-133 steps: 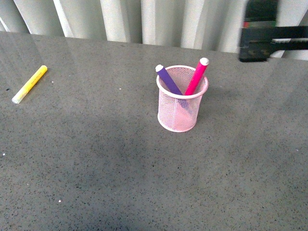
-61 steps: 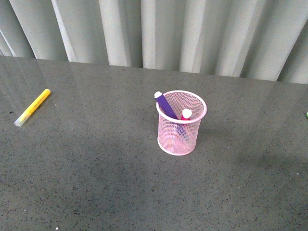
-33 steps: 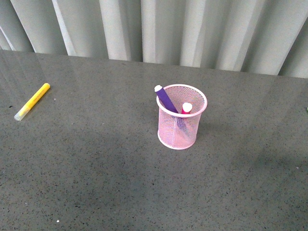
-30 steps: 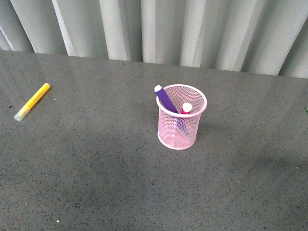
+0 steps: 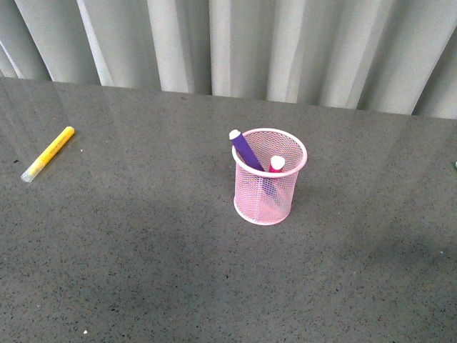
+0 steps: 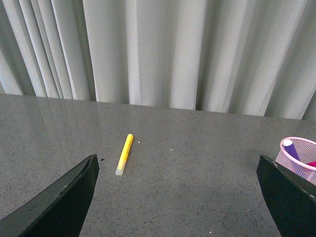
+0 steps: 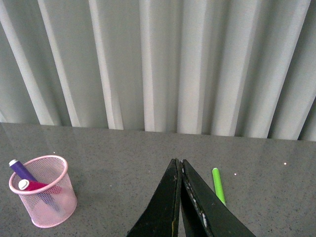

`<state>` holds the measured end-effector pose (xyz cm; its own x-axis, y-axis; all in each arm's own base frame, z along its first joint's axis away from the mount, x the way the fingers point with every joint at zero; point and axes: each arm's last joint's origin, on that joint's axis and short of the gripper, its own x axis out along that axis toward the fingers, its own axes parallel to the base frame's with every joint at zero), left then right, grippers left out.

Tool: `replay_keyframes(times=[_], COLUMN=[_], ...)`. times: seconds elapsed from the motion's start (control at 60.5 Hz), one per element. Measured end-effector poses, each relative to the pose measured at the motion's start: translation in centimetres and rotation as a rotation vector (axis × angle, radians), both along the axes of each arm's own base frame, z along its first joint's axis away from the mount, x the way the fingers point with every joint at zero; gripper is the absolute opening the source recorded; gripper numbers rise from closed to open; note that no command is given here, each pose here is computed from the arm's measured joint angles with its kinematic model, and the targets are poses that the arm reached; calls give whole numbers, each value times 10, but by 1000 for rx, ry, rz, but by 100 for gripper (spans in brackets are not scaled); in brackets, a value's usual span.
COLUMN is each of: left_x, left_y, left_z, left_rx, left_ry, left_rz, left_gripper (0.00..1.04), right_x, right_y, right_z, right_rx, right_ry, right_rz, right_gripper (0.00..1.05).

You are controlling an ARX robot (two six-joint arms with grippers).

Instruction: Insert purple and pink pens into pink cup

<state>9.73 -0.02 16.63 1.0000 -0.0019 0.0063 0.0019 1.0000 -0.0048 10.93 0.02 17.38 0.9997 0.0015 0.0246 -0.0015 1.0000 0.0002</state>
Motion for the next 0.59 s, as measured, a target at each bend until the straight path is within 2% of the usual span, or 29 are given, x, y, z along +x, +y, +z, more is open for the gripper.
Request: replay_keyframes(times=[0.182, 0.595], left_x=[0, 0], left_y=[0, 0], left_z=[0, 0], left_rx=[0, 0], left_ry=[0, -1], left_rz=[0, 0], left_gripper=[98, 98], right_x=[-9, -13], right_y=[0, 0], right_z=[-5, -3], right_rx=[0, 0], right_ry=[37, 6], right_rz=[0, -1], right_gripper=[3, 5])
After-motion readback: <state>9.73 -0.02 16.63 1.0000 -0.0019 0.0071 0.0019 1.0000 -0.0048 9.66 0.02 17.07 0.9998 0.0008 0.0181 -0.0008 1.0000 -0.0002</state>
